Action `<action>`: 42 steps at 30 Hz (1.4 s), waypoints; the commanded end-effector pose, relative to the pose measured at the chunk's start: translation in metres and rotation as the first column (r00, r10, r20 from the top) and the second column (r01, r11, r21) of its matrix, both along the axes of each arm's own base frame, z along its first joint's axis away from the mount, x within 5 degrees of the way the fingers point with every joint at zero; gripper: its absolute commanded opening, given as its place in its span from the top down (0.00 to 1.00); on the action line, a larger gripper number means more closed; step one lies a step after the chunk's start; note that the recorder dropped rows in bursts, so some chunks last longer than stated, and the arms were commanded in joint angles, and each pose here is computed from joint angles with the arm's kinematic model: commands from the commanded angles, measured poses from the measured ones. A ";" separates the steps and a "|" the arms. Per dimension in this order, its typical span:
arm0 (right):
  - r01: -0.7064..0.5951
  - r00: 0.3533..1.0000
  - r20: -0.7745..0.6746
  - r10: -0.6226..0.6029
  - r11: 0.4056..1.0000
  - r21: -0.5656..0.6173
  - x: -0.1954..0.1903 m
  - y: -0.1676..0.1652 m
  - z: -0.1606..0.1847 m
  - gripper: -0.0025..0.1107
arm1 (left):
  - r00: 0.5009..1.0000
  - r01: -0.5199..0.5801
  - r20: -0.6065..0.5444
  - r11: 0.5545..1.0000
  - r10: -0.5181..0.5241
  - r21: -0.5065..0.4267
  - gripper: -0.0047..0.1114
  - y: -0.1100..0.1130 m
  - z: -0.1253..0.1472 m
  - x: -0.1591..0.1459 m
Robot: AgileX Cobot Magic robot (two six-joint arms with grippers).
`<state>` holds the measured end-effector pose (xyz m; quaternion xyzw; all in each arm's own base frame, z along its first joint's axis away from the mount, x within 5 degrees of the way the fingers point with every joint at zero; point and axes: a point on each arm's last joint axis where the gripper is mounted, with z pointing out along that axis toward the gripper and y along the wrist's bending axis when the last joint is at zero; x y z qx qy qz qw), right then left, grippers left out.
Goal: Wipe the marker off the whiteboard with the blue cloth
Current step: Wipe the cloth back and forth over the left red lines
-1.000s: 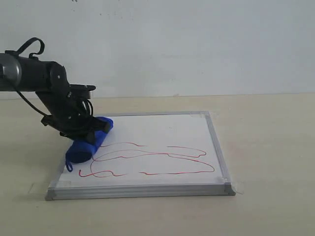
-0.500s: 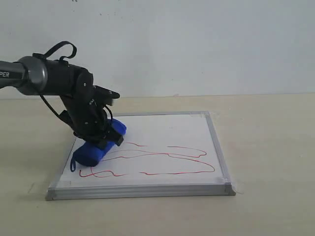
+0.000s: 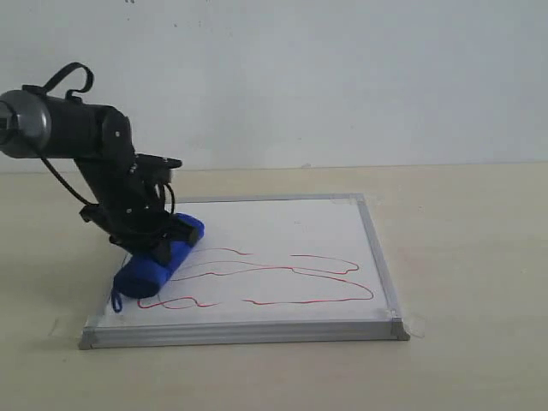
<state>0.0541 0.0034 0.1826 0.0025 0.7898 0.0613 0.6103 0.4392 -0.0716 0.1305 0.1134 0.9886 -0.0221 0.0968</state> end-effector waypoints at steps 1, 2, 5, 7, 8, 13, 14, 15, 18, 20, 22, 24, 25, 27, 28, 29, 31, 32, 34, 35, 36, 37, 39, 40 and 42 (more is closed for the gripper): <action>0.001 1.000 0.010 -0.001 1.000 -0.006 0.000 0.000 0.001 0.97 | 0.993 0.081 -0.074 0.994 -0.087 -0.072 0.93 -0.060 -0.016 -0.020; 0.001 1.000 0.010 -0.001 1.000 -0.006 0.000 0.000 0.001 0.97 | 0.993 0.088 -0.076 0.992 -0.096 -0.093 0.93 -0.070 -0.016 -0.023; 0.001 1.000 0.010 -0.001 1.000 -0.006 0.000 0.000 0.001 0.97 | 0.988 0.129 -0.071 0.988 -0.135 -0.085 0.93 -0.078 -0.016 -0.026; 0.001 1.000 0.010 -0.001 1.000 -0.006 0.000 0.000 0.001 0.97 | 0.987 0.141 -0.078 0.989 -0.144 -0.049 0.93 -0.073 -0.016 -0.026; 0.001 1.000 0.010 -0.001 1.000 -0.006 0.000 0.000 0.001 0.97 | 0.987 0.134 -0.083 0.991 -0.135 -0.022 0.93 -0.066 -0.017 -0.024; 0.001 1.000 0.010 -0.001 1.000 -0.006 0.000 0.000 0.001 0.97 | 0.993 0.039 -0.115 0.996 -0.030 0.077 0.93 -0.016 -0.017 -0.015; 0.001 1.000 0.010 -0.001 1.000 -0.006 0.000 0.000 0.001 0.97 | 0.992 0.018 -0.126 0.996 -0.007 0.087 0.93 -0.004 -0.017 -0.014; 0.001 1.000 0.010 -0.001 1.000 -0.006 0.000 0.000 0.001 0.97 | 0.991 -0.003 -0.135 0.996 0.015 0.088 0.93 0.006 -0.017 -0.013; 0.001 1.000 0.010 -0.001 1.000 -0.006 0.000 0.000 0.001 0.97 | 0.982 -0.062 -0.171 0.992 0.080 0.106 0.93 0.036 -0.017 -0.013; 0.001 1.000 0.010 -0.001 1.000 -0.006 0.000 0.000 0.001 0.97 | 0.974 -0.092 -0.198 0.990 0.113 0.111 0.93 0.050 -0.015 -0.016; 0.001 1.000 0.010 -0.001 1.000 -0.006 0.000 0.000 0.001 0.97 | 0.967 -0.093 -0.226 0.989 0.117 0.115 0.93 0.052 -0.013 -0.018; 0.001 1.000 0.010 -0.001 1.000 -0.006 0.000 0.000 0.001 0.97 | 0.967 -0.070 -0.240 0.993 0.092 0.096 0.93 0.045 -0.010 -0.021; 0.001 1.000 0.010 -0.001 1.000 -0.006 0.000 0.000 0.001 0.97 | 0.968 -0.056 -0.241 0.996 0.073 0.073 0.93 0.039 -0.009 -0.022; 0.001 1.000 0.010 -0.001 1.000 -0.006 0.000 0.000 0.001 0.97 | 0.968 -0.025 -0.250 0.999 0.033 0.033 0.93 0.023 -0.009 -0.025; 0.001 1.000 0.010 -0.001 1.000 -0.006 0.000 0.000 0.001 0.97 | 0.968 0.000 -0.250 1.000 0.004 0.016 0.93 0.014 -0.008 -0.028; 0.001 1.000 0.010 -0.001 1.000 -0.006 0.000 0.000 0.001 0.97 | 0.969 0.027 -0.247 1.000 -0.024 0.010 0.93 0.004 -0.009 -0.029; 0.001 1.000 0.010 -0.001 1.000 -0.006 0.000 0.000 0.001 0.97 | 0.969 0.069 -0.239 0.998 -0.065 0.010 0.93 -0.013 -0.011 -0.033; 0.001 1.000 0.010 -0.001 1.000 -0.006 0.000 0.000 0.001 0.97 | 0.968 0.092 -0.236 0.996 -0.087 0.010 0.93 -0.023 -0.012 -0.035; 0.001 1.000 0.010 -0.001 1.000 -0.006 0.000 0.000 0.001 0.97 | 0.961 0.154 -0.236 0.988 -0.148 0.007 0.93 -0.042 -0.014 -0.040; 0.001 1.000 0.010 -0.001 1.000 -0.006 0.000 0.000 0.001 0.97 | 0.955 0.189 -0.232 0.982 -0.183 0.002 0.93 -0.052 -0.015 -0.042; 0.001 1.000 0.010 -0.001 1.000 -0.006 0.000 0.000 0.001 0.97 | 0.948 0.223 -0.232 0.975 -0.219 -0.009 0.93 -0.061 -0.016 -0.045; 0.001 1.000 0.010 -0.001 1.000 -0.006 0.000 0.000 0.001 0.97 | 0.943 0.242 -0.232 0.970 -0.240 -0.021 0.93 -0.068 -0.016 -0.048; 0.001 1.000 0.010 -0.001 1.000 -0.006 0.000 0.000 0.001 0.97 | 0.931 0.280 -0.231 0.959 -0.282 -0.044 0.93 -0.083 -0.015 -0.053; 0.001 1.000 0.010 -0.001 1.000 -0.006 0.000 0.000 0.001 0.97 | 0.929 0.286 -0.232 0.957 -0.289 -0.046 0.93 -0.086 -0.015 -0.054; 0.001 1.000 0.010 -0.001 1.000 -0.006 0.000 0.000 0.001 0.97 | 0.928 0.286 -0.235 0.957 -0.288 -0.045 0.93 -0.088 -0.015 -0.055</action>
